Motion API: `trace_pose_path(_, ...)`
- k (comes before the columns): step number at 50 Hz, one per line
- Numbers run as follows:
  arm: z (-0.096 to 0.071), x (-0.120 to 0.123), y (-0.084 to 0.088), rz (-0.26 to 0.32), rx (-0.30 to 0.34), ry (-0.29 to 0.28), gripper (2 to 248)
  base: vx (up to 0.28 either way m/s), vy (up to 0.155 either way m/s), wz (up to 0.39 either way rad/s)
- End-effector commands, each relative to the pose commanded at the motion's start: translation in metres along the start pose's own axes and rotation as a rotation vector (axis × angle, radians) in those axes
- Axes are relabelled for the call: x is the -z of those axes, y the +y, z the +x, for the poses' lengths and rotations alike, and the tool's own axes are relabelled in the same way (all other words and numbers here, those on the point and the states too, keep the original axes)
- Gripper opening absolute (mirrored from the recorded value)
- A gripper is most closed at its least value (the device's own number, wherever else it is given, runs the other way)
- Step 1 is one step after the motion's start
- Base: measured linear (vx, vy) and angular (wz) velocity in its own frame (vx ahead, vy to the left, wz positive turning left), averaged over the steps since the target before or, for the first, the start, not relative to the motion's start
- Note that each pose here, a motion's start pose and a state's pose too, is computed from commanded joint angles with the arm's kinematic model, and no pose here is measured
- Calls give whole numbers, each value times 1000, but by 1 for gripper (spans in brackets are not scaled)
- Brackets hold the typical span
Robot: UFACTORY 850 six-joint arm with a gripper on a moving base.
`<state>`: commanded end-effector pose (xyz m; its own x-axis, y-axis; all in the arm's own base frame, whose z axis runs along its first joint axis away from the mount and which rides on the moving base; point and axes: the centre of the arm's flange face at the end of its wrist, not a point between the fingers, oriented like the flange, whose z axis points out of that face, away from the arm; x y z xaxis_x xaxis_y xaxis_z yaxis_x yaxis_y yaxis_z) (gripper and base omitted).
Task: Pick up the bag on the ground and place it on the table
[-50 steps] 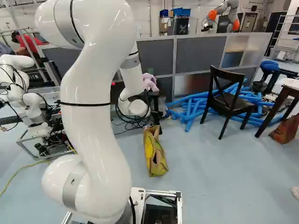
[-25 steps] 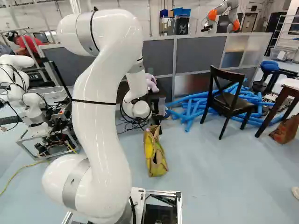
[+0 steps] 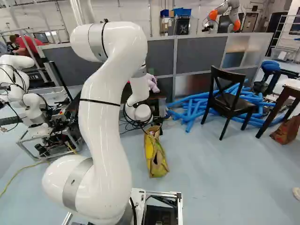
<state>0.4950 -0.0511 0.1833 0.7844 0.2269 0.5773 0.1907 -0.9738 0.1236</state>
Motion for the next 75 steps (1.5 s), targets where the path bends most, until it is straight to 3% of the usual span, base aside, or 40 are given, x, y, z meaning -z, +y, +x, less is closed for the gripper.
trace_pose_path(31,-13,-45,-1,16,7,-52,247,0,0,0)
trace_pose_path(75,-31,-123,7,40,-2,-202,247,0,0,0)
